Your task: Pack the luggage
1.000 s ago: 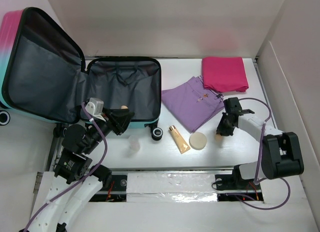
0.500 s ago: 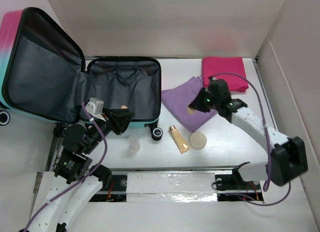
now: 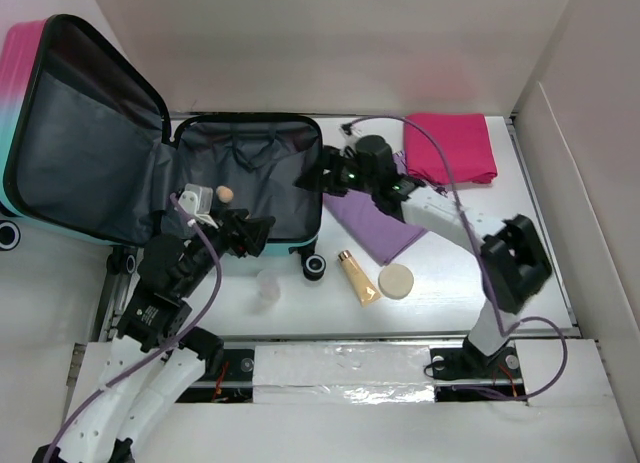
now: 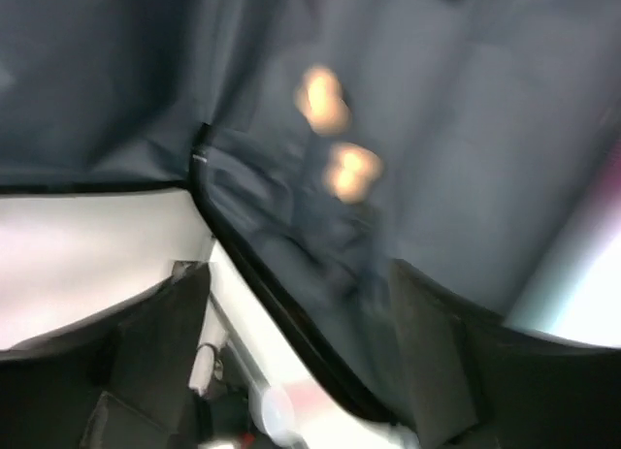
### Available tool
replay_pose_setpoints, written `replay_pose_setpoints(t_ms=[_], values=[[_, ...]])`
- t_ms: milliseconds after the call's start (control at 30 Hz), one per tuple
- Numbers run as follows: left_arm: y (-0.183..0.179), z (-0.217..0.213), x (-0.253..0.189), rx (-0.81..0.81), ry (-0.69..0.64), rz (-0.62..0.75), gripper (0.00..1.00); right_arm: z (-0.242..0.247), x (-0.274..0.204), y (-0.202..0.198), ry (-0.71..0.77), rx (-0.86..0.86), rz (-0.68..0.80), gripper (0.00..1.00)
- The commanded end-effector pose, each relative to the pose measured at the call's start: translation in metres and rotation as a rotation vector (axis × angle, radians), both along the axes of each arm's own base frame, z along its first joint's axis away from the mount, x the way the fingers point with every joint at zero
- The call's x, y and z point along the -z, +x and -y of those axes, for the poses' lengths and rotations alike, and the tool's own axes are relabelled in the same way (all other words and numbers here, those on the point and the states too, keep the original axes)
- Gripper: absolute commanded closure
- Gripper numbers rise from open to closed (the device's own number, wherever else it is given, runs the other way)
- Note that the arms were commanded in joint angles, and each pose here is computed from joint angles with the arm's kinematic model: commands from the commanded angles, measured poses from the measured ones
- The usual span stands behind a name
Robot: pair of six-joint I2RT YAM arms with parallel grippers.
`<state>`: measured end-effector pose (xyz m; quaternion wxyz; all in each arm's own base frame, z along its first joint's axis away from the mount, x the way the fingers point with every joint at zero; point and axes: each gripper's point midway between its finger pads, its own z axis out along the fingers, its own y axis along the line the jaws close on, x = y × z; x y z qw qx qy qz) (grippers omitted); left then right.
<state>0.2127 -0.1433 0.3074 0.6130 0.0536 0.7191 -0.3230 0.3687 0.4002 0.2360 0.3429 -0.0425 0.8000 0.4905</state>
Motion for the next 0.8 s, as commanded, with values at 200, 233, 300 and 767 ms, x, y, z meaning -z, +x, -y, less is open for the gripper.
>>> replay_pose_setpoints(t_ms=[200, 233, 300, 767], values=[[0.024, 0.05, -0.004, 0.202, -0.093, -0.078, 0.78, 0.162, -0.031, -0.036, -0.132, 0.378, 0.373, 1.0], [0.029, 0.055, -0.006, 0.215, -0.11, -0.077, 0.85, 0.181, -0.03, -0.035, -0.152, 0.458, 0.384, 1.0], [0.042, 0.072, 0.013, 0.22, -0.122, -0.175, 0.96, 0.214, -0.041, -0.045, -0.139, 0.546, 0.416, 1.0], [0.095, 0.187, 0.1, -0.156, 0.082, -0.462, 0.73, 0.315, -0.03, -0.076, -0.19, 0.737, 0.442, 0.69]])
